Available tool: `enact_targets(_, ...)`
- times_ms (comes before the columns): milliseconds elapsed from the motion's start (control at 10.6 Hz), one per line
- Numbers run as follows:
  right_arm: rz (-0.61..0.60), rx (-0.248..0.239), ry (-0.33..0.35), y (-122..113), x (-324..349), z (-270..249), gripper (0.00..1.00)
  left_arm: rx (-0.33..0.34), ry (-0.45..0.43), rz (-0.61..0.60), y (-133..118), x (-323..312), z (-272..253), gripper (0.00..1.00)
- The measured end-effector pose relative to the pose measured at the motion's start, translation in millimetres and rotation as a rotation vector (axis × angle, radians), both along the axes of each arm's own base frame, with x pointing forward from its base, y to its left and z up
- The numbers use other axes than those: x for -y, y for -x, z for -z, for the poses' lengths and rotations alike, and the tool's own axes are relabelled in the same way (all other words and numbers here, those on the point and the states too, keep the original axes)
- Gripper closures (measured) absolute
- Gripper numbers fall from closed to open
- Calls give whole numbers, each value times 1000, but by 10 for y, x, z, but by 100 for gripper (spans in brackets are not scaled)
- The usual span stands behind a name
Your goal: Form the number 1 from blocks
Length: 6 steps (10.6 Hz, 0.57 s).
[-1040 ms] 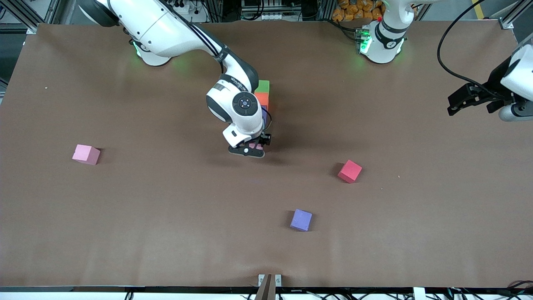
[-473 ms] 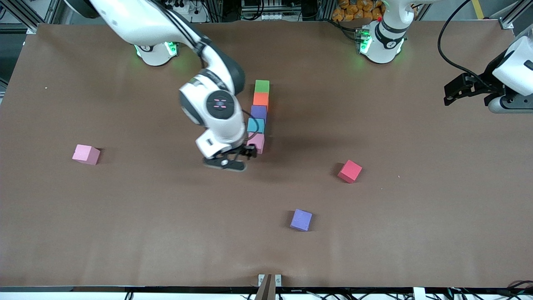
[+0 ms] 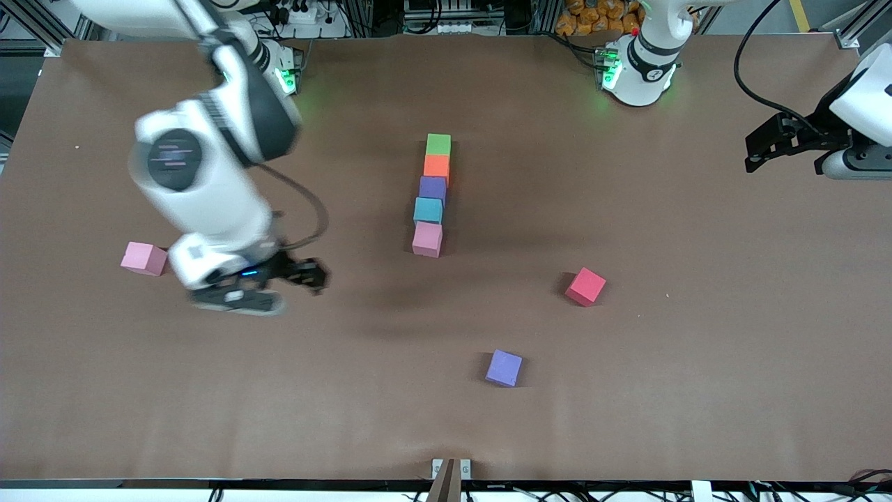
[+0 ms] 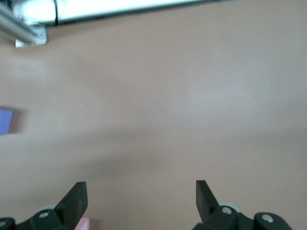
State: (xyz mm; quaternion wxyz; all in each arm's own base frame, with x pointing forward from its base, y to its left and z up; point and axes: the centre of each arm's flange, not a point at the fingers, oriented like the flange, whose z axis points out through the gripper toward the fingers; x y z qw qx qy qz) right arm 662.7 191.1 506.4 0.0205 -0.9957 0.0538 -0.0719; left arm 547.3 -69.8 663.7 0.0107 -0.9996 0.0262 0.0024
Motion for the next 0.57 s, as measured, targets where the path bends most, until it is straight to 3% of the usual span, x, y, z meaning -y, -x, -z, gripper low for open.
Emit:
enact_targets(189,7,9,21,-1,984,-434,0,0,0,-7,-6,-43,-4,0)
enact_targets(567,-1,-17,59,541,2271,-1219,0,2,0,-14,-9,-80,-18,0)
